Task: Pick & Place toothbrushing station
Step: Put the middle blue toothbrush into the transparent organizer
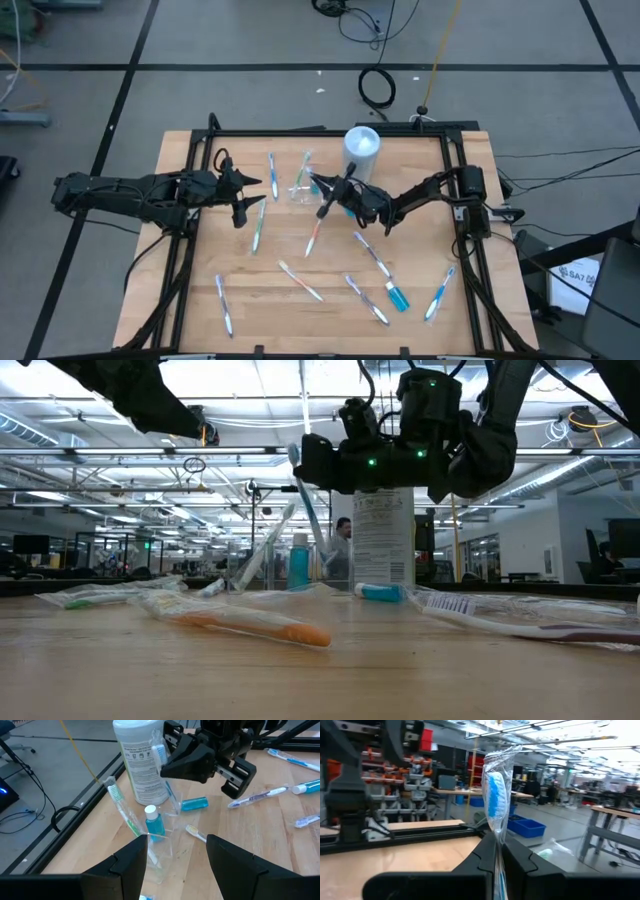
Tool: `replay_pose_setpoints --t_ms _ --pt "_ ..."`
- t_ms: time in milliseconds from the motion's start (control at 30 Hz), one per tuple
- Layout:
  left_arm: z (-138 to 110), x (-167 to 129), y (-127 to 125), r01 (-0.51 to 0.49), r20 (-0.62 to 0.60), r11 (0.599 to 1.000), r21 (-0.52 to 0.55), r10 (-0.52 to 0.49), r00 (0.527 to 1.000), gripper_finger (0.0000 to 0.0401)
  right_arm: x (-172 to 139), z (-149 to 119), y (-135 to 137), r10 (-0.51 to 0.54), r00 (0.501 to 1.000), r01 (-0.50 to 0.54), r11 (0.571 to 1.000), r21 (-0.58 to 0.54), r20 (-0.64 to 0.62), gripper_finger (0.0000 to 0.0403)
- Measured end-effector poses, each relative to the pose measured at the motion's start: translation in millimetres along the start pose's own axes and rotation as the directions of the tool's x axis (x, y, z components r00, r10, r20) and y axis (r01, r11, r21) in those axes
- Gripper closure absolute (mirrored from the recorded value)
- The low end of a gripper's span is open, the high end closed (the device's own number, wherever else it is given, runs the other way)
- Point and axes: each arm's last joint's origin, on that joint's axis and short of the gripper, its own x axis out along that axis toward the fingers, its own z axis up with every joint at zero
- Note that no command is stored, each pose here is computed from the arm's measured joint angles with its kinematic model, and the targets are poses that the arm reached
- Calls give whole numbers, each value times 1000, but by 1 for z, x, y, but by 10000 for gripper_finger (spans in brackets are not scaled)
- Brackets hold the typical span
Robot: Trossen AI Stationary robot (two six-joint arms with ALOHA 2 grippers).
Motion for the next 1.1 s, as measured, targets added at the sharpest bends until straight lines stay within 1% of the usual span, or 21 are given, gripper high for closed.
replay_pose_setpoints --t_ms 100,300,467,500,667,800,967,1033,1100 --pt "0 0 0 0 0 1000 -2 0 1000 189 -3 1 4 -10 1000 10 1000 4 -1 396" --pt "0 0 0 0 0 1000 -3 0 1000 189 -6 2 10 4 1000 -4 1000 6 -1 396" --pt "0 0 0 0 0 1000 -7 0 1000 189 -5 2 9 2 1000 -2 998 62 -1 396" --pt "0 0 0 0 0 1000 -7 0 1000 189 -5 2 9 2 1000 -2 998 59 -1 396" --pt "0 0 0 4 0 1000 -9 -4 1000 189 -5 0 9 3 1000 -4 999 -32 -24 396" --pt "0 0 0 4 0 1000 -11 -4 1000 189 -3 -3 6 -4 999 2 1000 -28 -49 389" --pt "0 0 0 5 0 1000 -10 -5 1000 189 -2 -14 2 -8 990 3 999 -41 -138 374" --pt "0 0 0 5 0 1000 -14 -5 1000 189 -2 -17 1 -56 984 46 997 -64 -169 367" --pt "0 0 0 6 0 1000 -22 -6 1000 189 -2 -18 -1 -132 974 115 989 -96 -184 359"
